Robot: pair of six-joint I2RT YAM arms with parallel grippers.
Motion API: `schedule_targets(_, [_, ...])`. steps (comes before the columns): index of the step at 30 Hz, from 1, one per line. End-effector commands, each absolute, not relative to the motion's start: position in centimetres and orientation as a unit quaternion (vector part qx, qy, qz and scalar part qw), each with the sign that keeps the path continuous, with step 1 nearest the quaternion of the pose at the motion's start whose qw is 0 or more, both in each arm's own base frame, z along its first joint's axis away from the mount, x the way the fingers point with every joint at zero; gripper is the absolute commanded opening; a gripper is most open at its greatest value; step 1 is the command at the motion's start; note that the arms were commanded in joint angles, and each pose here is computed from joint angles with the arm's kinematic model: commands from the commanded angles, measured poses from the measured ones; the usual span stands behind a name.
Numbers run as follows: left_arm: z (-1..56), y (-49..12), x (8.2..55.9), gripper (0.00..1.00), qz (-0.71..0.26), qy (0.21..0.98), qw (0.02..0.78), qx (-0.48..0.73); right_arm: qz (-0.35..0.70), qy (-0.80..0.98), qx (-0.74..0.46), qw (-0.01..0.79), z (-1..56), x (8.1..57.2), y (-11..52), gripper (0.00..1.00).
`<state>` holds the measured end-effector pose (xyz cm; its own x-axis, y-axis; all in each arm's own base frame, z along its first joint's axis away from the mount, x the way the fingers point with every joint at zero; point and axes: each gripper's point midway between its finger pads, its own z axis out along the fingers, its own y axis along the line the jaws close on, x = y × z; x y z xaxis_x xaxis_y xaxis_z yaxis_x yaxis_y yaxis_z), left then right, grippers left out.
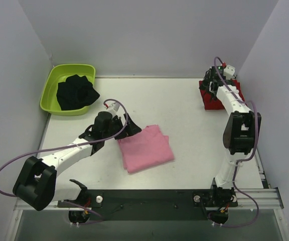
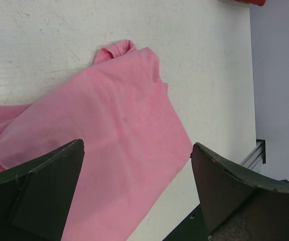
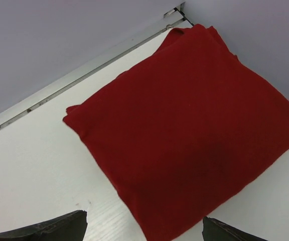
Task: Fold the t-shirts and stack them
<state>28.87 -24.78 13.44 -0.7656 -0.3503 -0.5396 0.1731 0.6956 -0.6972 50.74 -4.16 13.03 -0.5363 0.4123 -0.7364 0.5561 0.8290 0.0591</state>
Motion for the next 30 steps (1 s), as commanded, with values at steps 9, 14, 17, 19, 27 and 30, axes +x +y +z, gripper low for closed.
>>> schedule_targets(9, [13.9,-25.9,30.4,0.97,-0.378,0.858,0.347,-0.017,0.001,0.861,0.333,0.384,10.2,57.3,-7.0,1.0])
schedule_targets(14, [13.1,-26.4,31.0,0.97,-0.375,0.864,0.336,-0.017,0.028,0.865,0.342,0.366,8.2,57.9,-6.3,1.0])
schedule_targets(17, [13.0,-26.6,31.1,0.97,-0.377,0.864,0.333,-0.016,0.053,0.869,0.347,0.35,7.2,57.8,-5.3,1.0])
schedule_targets(19, [12.9,-26.6,31.1,0.97,-0.376,0.865,0.332,-0.015,0.065,0.874,0.352,0.33,6.2,57.2,-4.7,1.0])
schedule_targets(27, [13.0,-26.2,30.5,0.97,-0.375,0.865,0.333,-0.018,0.087,0.879,0.398,0.248,2.2,54.5,-3.1,1.0])
schedule_targets(30, [13.2,-25.8,30.2,0.97,-0.374,0.864,0.336,-0.02,0.094,0.879,0.406,0.232,1.5,53.6,-2.7,1.0])
